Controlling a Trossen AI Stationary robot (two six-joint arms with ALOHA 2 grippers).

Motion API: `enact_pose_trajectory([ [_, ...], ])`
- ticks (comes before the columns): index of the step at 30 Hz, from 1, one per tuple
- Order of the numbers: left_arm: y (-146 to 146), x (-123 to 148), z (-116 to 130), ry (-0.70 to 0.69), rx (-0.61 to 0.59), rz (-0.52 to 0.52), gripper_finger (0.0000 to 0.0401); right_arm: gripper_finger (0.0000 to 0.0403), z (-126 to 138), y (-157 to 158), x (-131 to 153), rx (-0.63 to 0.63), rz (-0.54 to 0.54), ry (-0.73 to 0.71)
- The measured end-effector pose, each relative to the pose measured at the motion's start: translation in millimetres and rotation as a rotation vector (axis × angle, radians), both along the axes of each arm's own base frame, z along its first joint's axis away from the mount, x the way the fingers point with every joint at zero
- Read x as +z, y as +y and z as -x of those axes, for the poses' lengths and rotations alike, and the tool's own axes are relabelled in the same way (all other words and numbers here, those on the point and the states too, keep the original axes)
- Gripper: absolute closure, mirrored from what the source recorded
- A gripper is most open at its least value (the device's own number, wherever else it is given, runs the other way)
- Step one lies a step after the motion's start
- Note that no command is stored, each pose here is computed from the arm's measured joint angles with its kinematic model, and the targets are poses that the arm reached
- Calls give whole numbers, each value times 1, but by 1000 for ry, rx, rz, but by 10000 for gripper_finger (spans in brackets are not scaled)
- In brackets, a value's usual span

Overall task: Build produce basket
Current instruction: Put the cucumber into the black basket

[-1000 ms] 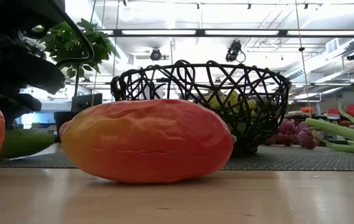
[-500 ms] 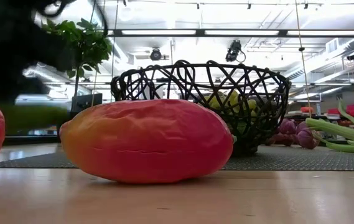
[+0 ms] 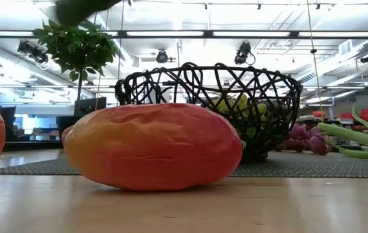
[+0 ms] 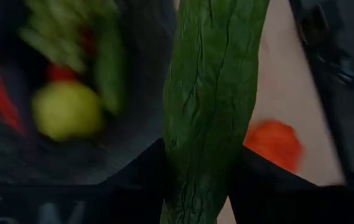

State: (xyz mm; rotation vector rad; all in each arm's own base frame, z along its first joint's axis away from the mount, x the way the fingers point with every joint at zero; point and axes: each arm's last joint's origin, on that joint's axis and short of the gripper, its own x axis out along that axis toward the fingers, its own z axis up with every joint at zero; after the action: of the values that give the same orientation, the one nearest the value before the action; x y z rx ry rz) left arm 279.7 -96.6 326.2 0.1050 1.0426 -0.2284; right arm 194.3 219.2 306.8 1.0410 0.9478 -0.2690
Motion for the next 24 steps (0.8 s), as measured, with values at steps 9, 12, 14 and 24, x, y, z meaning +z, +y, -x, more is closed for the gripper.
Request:
enact_pose_trajectory([
  [9, 50, 9, -33, -204, -77, -92, 259, 94, 0, 0, 0, -48, -39, 10],
  [12, 56, 7, -46, -274, -124, -131, 253, 94, 0, -1, 0, -81, -49, 19],
  [14, 59, 1, -52, -260, -147, -156, 246, 94, -1, -2, -1, -109, -61, 30],
  [24, 63, -19, -62, -174, -198, -238, 171, 94, -5, -8, -2, -206, -86, 50],
])
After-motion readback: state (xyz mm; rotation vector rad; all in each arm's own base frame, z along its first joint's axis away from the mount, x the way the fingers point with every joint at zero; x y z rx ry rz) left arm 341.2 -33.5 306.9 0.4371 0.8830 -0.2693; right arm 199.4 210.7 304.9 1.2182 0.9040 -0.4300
